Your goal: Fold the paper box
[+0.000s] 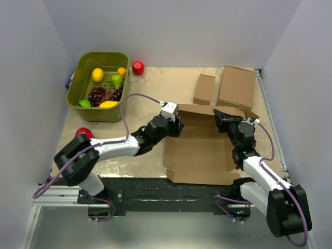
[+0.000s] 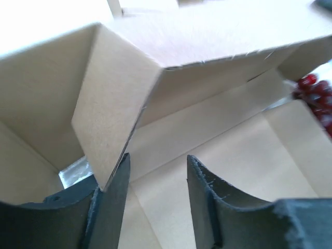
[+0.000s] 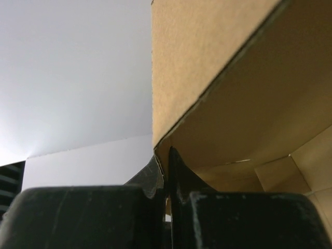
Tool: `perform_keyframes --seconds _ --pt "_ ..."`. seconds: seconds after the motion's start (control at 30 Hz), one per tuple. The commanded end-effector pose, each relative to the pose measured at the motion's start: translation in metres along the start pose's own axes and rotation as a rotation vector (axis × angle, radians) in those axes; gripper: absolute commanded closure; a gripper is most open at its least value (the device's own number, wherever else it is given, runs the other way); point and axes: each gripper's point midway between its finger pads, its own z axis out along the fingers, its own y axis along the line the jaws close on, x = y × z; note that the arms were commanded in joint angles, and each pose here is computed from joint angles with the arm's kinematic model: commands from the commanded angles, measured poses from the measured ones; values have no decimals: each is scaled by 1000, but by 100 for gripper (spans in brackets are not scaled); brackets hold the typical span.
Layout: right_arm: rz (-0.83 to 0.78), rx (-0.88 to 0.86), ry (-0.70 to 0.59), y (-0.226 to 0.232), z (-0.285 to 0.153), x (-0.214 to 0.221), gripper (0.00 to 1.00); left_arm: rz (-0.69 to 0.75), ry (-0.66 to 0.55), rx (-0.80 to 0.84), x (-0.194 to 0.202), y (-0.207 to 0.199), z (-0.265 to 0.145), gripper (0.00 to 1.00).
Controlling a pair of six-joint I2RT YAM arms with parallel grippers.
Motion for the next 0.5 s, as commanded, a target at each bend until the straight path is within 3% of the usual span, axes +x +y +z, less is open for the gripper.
perform_keyframes --seconds 0.0,0.47 --pt "7 93 -13 -29 -3 -3 100 32 -59 26 -27 -3 -29 46" --pt "3 99 -15 -30 -3 -3 100 6 -52 -179 -13 48 -76 45"
